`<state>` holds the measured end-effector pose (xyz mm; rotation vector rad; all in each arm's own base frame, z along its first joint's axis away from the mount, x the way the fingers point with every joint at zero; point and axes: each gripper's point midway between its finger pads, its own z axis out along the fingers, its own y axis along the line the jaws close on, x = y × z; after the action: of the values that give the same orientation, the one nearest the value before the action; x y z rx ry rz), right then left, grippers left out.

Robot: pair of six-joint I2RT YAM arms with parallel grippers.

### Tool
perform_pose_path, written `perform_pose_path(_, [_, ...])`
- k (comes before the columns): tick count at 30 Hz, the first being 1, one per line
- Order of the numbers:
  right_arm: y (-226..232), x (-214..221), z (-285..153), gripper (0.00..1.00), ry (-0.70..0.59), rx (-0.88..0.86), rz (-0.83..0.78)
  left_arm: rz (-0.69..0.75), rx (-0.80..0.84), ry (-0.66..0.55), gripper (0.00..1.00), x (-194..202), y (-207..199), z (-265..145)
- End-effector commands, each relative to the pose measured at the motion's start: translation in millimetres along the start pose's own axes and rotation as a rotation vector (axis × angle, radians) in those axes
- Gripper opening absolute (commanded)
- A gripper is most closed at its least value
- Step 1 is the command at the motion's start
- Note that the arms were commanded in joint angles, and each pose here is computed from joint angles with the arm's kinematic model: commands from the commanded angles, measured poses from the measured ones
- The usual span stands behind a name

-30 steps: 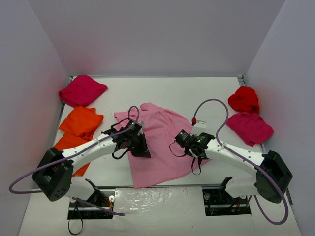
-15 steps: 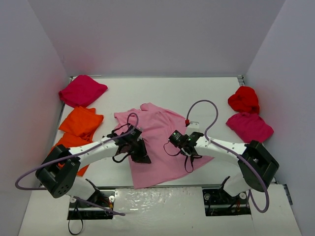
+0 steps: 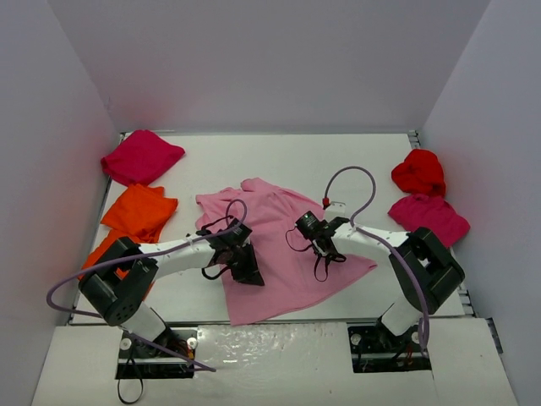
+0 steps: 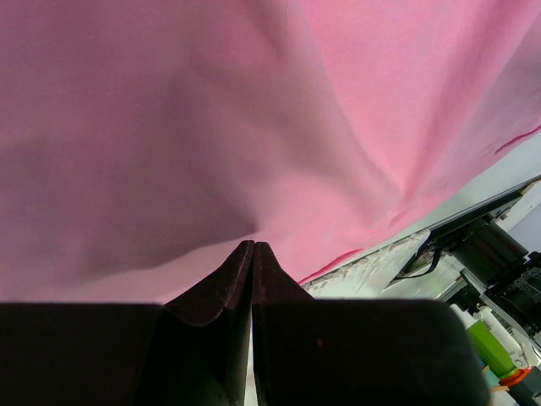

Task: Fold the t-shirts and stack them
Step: Flatten the tshirt out

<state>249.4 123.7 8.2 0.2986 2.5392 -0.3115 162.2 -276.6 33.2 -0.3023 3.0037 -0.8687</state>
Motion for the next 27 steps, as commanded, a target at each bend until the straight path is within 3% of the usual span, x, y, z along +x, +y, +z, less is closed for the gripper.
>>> perform_pose_path(1, [0.3,-28.2,10.5,0.0,-0.041,0.009,0.002,0.015,0.047,-0.047,0.0,-11.0,-25.9,-9.0])
perform_pose_path(9, [20.3,-53.6,44.2,0.0,-0.019,0.015,-0.005,0.061,0.033,-0.035,0.0,-10.8,-29.4,-16.5])
perform_pose_path(16, [33.2,-77.2,86.1,0.0,-0.003,0.044,-0.011,0.071,0.011,-0.114,0.0,-14.3,-25.9,-39.0])
perform_pose_path(23, [27.2,-123.8,115.5,0.0,-0.017,0.058,0.063,0.082,-0.007,-0.23,0.0,-21.0,-20.3,-66.7])
perform_pose_path(27, [25.0,-173.7,129.1,0.0,-0.085,0.078,0.086,0.111,0.007,-0.293,0.0,-25.0,-23.5,-83.5])
